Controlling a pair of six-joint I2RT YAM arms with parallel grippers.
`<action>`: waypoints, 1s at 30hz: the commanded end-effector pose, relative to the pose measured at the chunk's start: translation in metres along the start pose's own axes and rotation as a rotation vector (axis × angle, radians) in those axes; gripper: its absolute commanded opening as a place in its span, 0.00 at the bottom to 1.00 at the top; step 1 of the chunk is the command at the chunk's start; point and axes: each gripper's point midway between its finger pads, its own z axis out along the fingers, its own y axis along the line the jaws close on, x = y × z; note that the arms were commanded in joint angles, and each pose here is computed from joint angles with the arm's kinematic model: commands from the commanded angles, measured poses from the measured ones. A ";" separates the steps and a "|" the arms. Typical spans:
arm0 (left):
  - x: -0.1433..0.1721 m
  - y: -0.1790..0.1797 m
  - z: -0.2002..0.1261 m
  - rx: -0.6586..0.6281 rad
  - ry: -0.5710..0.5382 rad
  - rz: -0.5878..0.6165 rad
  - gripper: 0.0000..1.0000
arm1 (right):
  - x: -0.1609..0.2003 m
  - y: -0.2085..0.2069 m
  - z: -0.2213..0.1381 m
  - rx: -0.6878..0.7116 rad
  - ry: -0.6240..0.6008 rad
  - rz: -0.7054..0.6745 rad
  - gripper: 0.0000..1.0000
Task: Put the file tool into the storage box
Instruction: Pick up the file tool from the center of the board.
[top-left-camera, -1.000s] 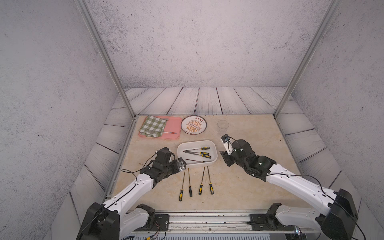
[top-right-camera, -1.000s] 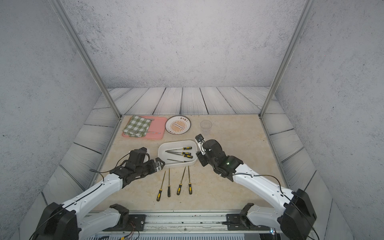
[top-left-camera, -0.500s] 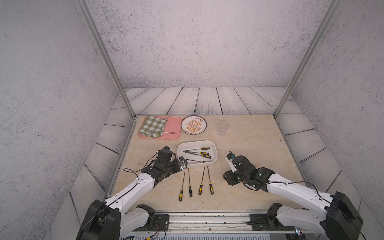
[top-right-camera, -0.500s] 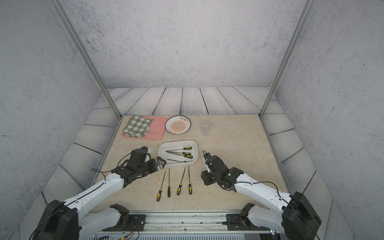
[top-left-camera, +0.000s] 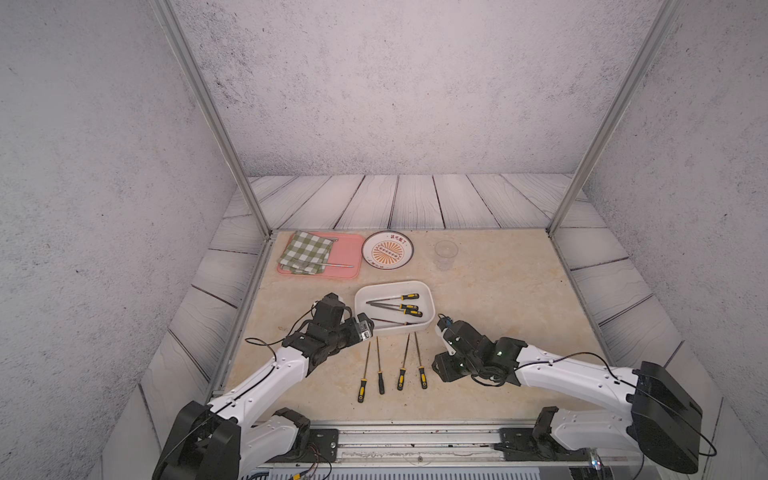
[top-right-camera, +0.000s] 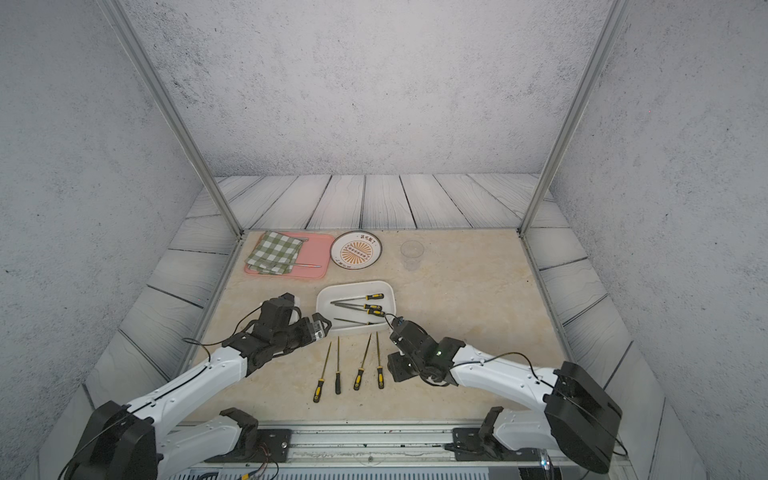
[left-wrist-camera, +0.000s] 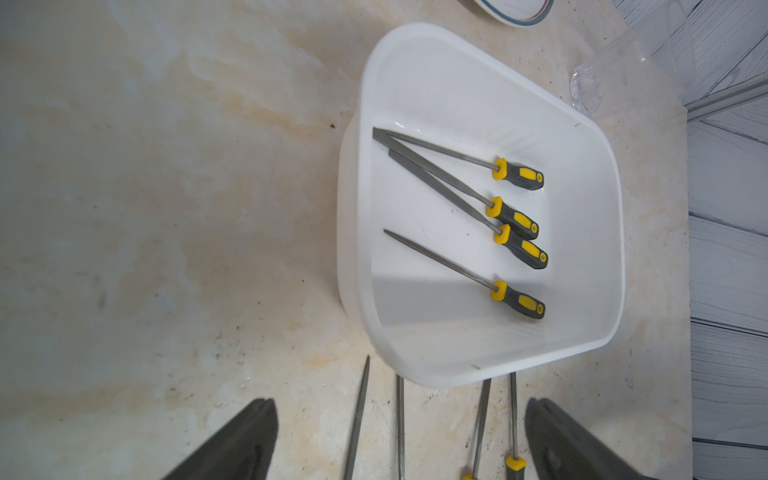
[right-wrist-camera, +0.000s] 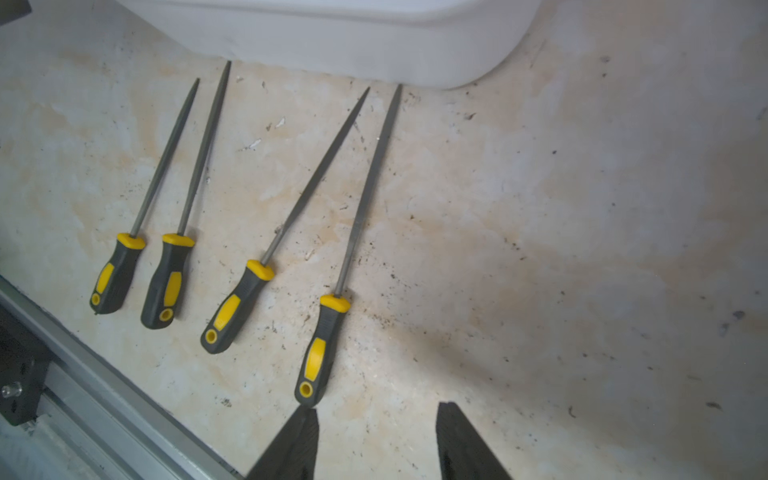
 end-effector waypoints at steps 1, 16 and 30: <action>0.001 0.002 -0.003 -0.010 -0.009 0.006 0.98 | -0.002 0.006 0.005 0.034 0.008 0.000 0.51; 0.001 0.003 -0.005 -0.016 -0.012 0.016 0.98 | 0.009 0.019 0.032 0.154 0.123 -0.100 0.50; 0.001 0.002 -0.006 -0.010 -0.011 0.021 0.98 | 0.010 0.022 0.051 0.182 0.163 -0.133 0.48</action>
